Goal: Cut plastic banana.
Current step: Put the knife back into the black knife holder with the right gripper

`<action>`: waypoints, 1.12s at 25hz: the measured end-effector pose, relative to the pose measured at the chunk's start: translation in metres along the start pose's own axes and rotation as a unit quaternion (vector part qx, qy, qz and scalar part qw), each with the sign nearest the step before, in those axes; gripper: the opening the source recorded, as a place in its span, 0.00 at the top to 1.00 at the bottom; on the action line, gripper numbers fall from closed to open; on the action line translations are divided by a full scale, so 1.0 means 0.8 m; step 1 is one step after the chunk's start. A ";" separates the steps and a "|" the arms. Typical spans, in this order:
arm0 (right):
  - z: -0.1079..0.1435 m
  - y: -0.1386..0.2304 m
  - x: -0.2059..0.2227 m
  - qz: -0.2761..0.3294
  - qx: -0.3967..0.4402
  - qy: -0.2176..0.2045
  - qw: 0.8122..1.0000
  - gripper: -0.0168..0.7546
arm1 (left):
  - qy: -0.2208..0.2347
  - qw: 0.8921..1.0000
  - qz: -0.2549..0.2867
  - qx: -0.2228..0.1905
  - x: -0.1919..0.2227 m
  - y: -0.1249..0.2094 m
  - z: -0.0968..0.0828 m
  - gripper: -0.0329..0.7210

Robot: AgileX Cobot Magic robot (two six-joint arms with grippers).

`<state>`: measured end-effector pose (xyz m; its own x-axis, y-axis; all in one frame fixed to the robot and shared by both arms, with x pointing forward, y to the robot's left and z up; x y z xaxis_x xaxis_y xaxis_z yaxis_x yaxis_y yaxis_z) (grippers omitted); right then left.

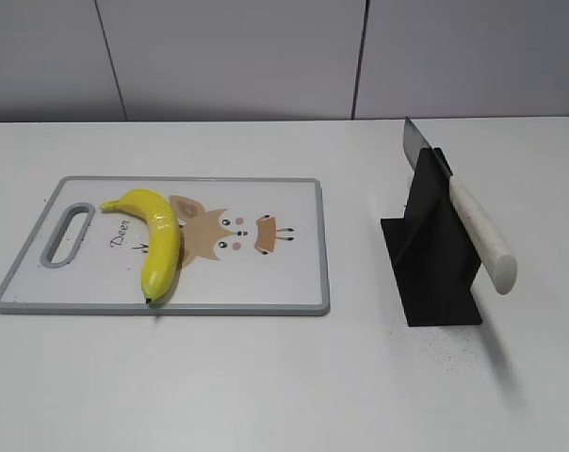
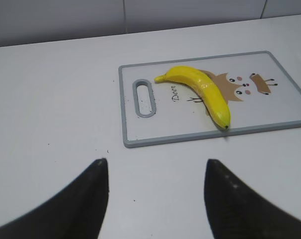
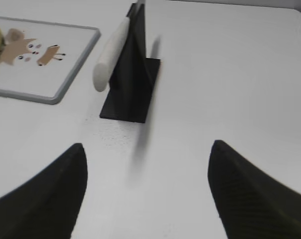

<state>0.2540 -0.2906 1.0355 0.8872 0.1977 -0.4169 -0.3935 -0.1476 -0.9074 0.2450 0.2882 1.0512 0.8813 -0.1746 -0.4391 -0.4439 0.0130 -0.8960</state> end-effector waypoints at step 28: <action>0.000 0.000 0.001 0.001 0.021 0.032 0.999 0.21 | -0.002 1.000 0.000 -0.002 0.000 0.000 0.000 0.18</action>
<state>0.2546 -0.2908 1.0356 0.8993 0.1339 -0.4162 -0.4044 -0.1074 -0.9083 0.2450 0.2881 1.0512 0.8820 -0.1713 -0.4389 -0.4440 0.0096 -0.8960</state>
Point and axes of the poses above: a point on each arm's last joint axis where the gripper is mounted, x pointing out along that axis toward the gripper, z along the wrist's bending axis when the last joint is at zero, y = z × x, the point moved 1 cm from there along x, pointing out along that axis toward the gripper, and after that the axes turned 6 degrees about -x, right-handed, at the moved point
